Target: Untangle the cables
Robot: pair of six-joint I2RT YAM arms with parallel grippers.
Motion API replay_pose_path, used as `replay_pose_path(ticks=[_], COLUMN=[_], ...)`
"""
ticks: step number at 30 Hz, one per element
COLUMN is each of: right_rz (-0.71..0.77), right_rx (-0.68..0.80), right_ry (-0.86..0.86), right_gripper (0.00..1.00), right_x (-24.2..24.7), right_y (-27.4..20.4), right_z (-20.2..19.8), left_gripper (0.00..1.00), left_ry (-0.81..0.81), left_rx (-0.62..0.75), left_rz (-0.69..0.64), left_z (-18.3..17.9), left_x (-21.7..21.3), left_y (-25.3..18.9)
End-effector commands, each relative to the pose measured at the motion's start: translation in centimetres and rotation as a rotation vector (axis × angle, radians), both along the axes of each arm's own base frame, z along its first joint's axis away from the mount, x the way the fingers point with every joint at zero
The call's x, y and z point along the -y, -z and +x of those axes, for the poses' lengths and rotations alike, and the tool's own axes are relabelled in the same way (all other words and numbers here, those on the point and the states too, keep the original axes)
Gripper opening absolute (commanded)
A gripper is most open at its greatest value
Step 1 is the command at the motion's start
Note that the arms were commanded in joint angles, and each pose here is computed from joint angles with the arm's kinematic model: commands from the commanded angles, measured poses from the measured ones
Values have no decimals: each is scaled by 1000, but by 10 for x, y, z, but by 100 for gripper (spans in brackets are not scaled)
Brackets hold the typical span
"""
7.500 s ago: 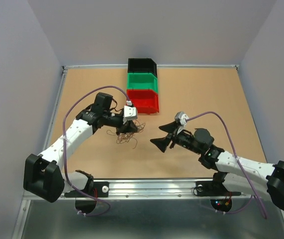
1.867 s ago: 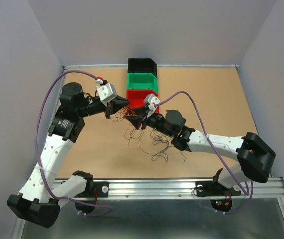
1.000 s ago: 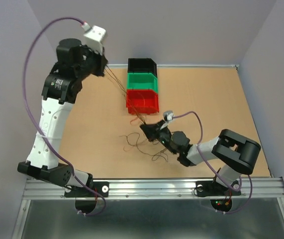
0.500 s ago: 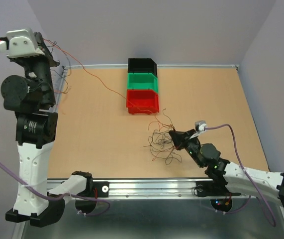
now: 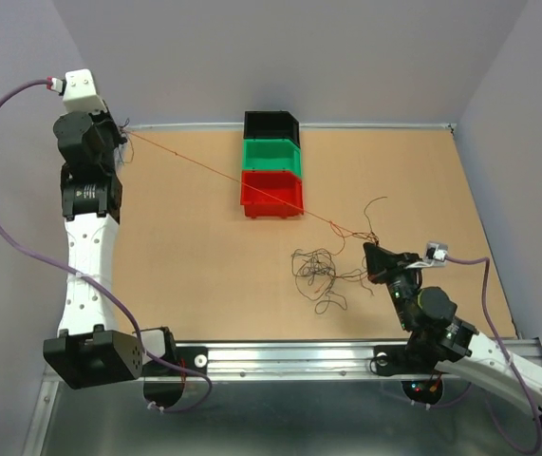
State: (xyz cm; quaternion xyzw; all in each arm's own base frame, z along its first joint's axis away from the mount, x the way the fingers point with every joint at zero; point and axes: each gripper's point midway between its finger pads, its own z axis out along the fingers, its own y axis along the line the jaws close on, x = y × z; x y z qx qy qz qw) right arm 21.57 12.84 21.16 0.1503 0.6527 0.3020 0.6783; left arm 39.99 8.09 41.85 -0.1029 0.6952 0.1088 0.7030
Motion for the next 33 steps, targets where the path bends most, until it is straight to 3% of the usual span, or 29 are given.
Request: replay_pose_path(ticks=[1,4,6,7,8,10,12,13,18,28,33], right_rz=[-44,-72,-91,-111,-132,-146,-167,-209,-275,-502,-506], right_rx=[-70,-88,-90,-95,-95,-99,-87,-83,27,212,314], right_ry=[154,150,122,108,92,63,19,-2,-233,-638,-749], right_gripper=[0,1,11,21,41,70,78,79,84,90,90], right_x=[28,24,17,14,11,3,-5,-10,-57,-170,-217], right_y=[13,16,14,16,16,16,14,17,6,-11,-28], right_z=[6,8,8,8,8,8,8,8,1,-1,3], left_gripper=[0,0,0,0,0,0,0,0,0,4,4], left_ry=[52,226,403,475,590,747,827,894,1053,1275,1335], left_rx=[130,122,83,87,58,29,28,37,72,155,160], left_rz=[-25,-11,-10,3,43,87,152,185,200,229,233], left_z=[8,18,20,18,14,0,-12,-28,-68,-121,-133], left_x=[-5,24,57,77,100,147,177,203,241,263,268], left_y=[-29,-17,6,9,24,42,52,58,63,60,63])
